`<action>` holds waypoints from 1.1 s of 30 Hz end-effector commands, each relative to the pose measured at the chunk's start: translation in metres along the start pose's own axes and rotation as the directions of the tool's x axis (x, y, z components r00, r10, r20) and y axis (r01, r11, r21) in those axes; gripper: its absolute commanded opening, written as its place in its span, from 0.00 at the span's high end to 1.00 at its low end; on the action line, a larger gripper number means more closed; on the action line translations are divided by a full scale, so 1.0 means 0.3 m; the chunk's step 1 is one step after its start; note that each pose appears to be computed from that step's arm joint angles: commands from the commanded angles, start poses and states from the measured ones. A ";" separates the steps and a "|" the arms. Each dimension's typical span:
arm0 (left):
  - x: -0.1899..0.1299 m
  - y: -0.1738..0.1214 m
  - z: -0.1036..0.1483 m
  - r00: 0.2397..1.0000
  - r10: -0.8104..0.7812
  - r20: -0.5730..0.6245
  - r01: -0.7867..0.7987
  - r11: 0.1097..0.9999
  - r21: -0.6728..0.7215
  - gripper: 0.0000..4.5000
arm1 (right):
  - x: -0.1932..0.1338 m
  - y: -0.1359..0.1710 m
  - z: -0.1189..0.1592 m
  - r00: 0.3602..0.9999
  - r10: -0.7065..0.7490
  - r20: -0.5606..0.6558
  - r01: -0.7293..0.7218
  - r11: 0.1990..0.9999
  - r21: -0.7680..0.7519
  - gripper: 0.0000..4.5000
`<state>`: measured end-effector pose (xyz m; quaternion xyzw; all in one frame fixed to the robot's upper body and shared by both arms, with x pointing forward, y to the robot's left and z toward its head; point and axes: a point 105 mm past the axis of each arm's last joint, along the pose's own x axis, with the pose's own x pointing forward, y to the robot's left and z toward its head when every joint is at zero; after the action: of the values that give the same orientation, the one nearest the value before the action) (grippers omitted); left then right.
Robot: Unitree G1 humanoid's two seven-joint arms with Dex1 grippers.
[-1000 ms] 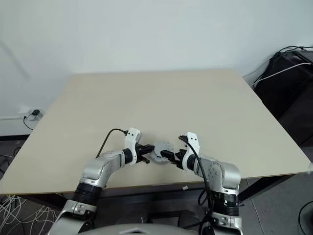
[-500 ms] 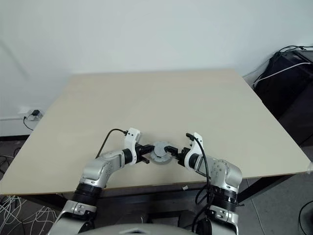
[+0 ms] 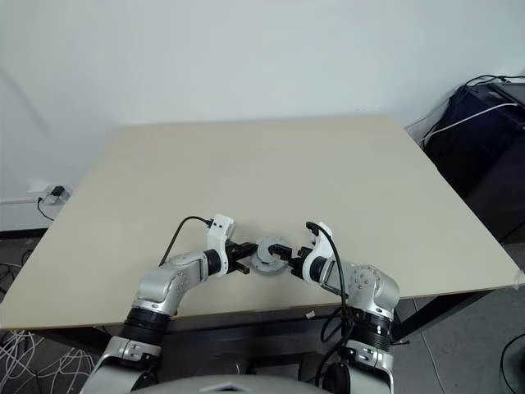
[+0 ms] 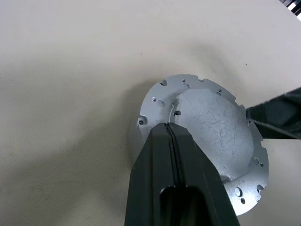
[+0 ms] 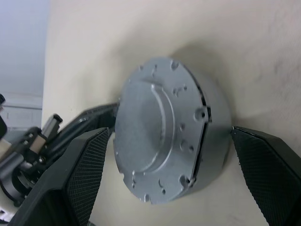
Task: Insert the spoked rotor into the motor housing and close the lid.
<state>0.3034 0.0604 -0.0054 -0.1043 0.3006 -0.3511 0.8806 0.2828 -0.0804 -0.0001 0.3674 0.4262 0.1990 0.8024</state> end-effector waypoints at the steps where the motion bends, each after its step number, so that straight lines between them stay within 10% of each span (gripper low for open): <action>1: 0.025 -0.055 -0.038 0.997 -0.061 -0.041 0.060 0.998 -0.021 1.00 | 0.045 0.031 -0.041 0.999 0.022 -0.034 -0.021 0.999 0.037 0.01; 17: 0.024 -0.050 -0.042 0.999 -0.046 -0.027 0.045 0.998 -0.049 1.00 | -0.002 0.211 -0.030 0.908 0.418 0.036 -0.419 0.897 0.139 0.01; 33: 0.022 -0.044 -0.047 0.999 -0.032 -0.020 0.031 0.998 -0.055 1.00 | 0.075 0.098 -0.065 0.985 0.172 -0.018 -0.165 0.966 0.197 0.01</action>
<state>0.3025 0.0638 -0.0077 -0.1231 0.2985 -0.3305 0.8869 0.2807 -0.0717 -0.0036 0.4433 0.4319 0.2026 0.7589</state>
